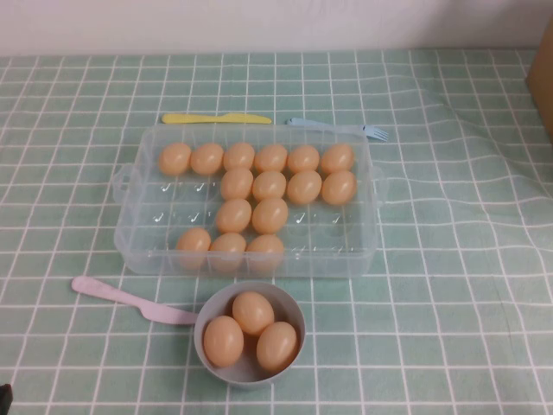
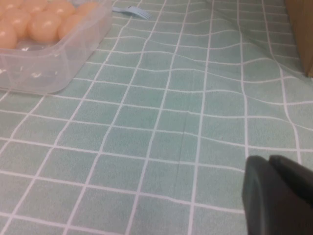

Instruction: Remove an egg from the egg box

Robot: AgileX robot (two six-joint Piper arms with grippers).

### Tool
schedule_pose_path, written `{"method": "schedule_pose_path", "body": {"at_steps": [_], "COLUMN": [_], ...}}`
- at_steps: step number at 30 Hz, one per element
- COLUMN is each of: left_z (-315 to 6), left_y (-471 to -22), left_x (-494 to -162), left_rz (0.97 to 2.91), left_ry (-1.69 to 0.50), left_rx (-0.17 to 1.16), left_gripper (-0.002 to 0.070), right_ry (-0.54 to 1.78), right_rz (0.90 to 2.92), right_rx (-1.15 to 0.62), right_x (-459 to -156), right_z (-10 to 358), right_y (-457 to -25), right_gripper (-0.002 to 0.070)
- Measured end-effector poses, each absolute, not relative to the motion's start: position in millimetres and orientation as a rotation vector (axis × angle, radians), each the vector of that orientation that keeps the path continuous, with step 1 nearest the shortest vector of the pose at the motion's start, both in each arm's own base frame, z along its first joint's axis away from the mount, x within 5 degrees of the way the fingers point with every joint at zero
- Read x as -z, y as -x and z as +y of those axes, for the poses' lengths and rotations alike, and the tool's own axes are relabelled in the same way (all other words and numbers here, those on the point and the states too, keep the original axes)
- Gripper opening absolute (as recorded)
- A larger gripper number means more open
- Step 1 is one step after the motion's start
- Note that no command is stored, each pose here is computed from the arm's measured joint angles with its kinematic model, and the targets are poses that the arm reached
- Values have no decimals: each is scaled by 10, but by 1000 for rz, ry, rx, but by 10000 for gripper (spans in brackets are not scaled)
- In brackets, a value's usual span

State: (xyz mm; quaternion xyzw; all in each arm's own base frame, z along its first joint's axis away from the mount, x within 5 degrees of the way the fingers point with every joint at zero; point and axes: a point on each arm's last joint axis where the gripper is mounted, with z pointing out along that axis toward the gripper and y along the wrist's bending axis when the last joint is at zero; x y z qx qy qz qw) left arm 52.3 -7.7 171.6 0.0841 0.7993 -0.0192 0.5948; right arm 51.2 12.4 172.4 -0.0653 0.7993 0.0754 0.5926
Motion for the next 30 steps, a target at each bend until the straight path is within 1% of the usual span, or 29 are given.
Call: {"method": "schedule_pose_path", "body": {"at_steps": [13,30], "left_z": [-77,-77], "left_y": [-523,-523], "left_x": [-1716,-1716], "left_rz": [1857,1857], "left_ry": [-195,-195], "left_rx": [45,45], "left_gripper": [-3,-3], "right_ry": [150,99], "right_rz": [1859,1825], "right_rx": [-178,-246], "right_x": [-1724,-1760], "right_z": [125,143], "right_y": [-512,-518], "right_gripper": [-17,-17]}}
